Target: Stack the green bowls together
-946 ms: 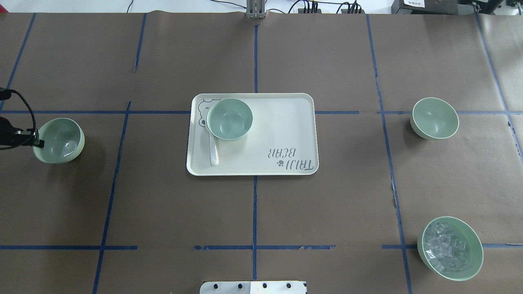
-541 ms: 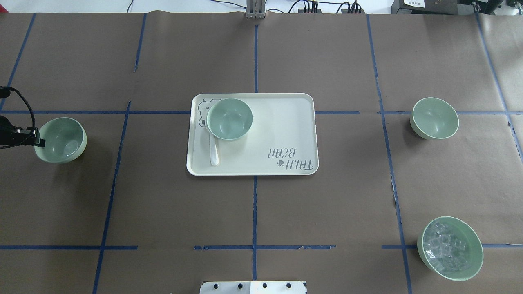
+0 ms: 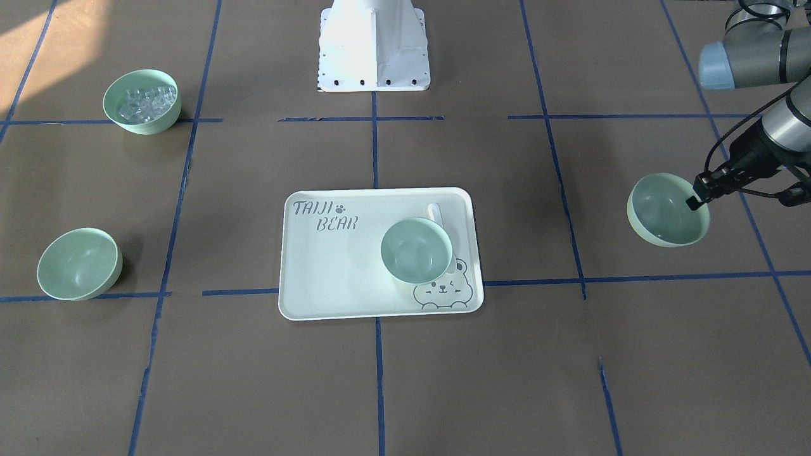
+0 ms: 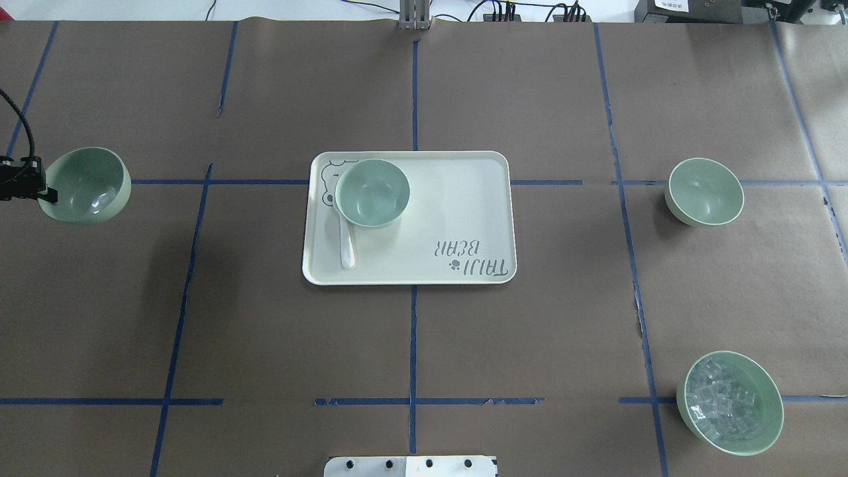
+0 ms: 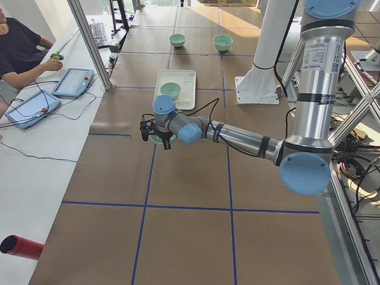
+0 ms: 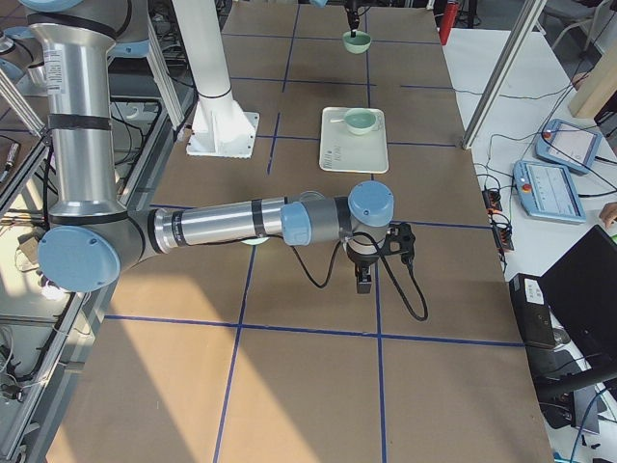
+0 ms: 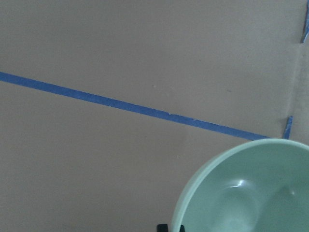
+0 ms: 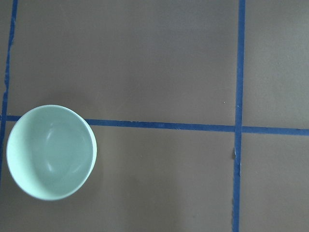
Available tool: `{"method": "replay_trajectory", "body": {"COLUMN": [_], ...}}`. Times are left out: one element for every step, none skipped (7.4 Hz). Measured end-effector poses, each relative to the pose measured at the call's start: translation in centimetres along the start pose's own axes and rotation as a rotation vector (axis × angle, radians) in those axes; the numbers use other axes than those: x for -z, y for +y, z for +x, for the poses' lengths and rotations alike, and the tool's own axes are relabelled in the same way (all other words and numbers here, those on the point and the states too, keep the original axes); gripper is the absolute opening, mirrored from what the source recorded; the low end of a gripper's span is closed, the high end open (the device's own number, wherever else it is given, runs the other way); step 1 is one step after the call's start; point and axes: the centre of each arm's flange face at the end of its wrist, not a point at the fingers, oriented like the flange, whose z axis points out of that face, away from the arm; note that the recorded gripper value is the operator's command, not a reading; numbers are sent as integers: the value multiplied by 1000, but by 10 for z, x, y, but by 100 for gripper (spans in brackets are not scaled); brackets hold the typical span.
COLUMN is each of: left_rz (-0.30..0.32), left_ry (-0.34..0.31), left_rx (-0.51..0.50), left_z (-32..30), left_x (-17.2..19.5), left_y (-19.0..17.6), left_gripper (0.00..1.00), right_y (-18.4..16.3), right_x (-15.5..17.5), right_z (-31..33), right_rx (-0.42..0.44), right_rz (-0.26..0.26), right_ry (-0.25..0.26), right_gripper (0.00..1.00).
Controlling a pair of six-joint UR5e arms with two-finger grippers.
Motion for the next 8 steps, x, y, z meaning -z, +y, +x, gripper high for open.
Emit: {"method": "replay_trajectory", "body": {"left_rz": [24,49,61,66,69,63,52,40], "left_ry": [14,29,44,51,56,62,64,65], "left_rx": [85,157,210,245,270,291,312,333], "left_z": [25,48,75,100,123,147,174,199], "left_x": [10,15,15,8,0,-4,-4,-3], "left_y": [-5,-8,-7,-2,5,11,17,22], "left_gripper": [0,0,0,0,0,0,0,0], "right_y": [-2,-1,1,0,-3,-6,-10,-13], "right_x": [-32,-61,-85,-100,-110,-120,-132,-146], "right_z": [-12,-29,-48,-65,-77,-82,-85,-89], "right_rx": [-15,-24,-28,-31,-34,-37,-35,-30], "right_rz": [26,50,59,57,52,44,32,18], "right_ry": [-1,3,8,5,4,10,22,35], "right_gripper": [100,100,100,100,100,100,100,99]}}
